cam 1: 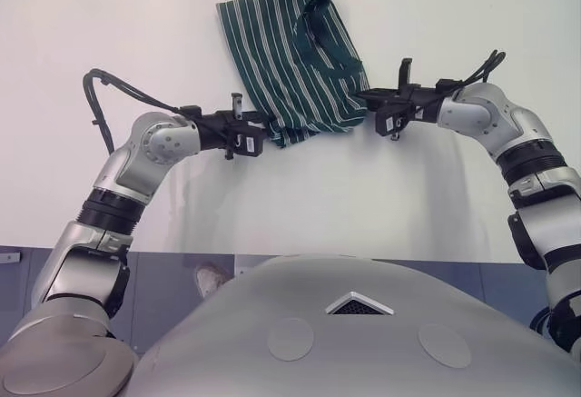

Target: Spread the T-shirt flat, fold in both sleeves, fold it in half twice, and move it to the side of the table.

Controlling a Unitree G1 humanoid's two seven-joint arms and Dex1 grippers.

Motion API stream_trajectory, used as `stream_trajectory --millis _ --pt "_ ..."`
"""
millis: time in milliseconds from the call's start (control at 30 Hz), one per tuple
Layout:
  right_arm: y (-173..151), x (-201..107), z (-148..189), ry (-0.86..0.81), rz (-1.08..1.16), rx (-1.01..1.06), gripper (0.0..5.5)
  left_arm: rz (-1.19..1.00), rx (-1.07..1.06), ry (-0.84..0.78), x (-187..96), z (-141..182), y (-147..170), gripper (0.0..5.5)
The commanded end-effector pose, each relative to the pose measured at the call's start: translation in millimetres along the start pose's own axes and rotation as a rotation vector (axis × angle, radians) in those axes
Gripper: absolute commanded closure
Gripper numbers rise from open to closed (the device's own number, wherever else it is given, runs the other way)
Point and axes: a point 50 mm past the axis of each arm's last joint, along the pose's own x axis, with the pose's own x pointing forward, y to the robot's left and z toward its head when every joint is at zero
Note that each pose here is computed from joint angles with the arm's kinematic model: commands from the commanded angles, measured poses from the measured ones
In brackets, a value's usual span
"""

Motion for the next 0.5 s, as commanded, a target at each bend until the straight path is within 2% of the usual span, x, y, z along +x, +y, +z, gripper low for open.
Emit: stream_trajectory --millis 33,133,200,300,367,500 --pt "39 -27 12 0.021 0.357 0.273 5.44 -0.058 -0.219 -0.054 -9 6 -1 5.38" --pt "11 -63 70 -0.197 0.494 0.562 5.44 -0.139 -0.527 -0.205 -39 27 14 5.44" --pt "-10 -77 91 -0.293 0.516 0.668 5.44 -0.186 -0.630 -0.287 -56 40 22 5.45" --pt "-45 -82 83 -0.311 0.421 0.818 5.44 -0.077 -0.692 -0.333 -59 40 49 5.45" --pt "-64 -84 64 -0.310 0.321 0.963 5.44 0.069 -0.712 -0.304 -53 30 72 5.45" --pt "-81 -76 31 -0.294 0.168 1.196 5.44 0.264 -0.725 -0.247 -30 14 106 5.45"
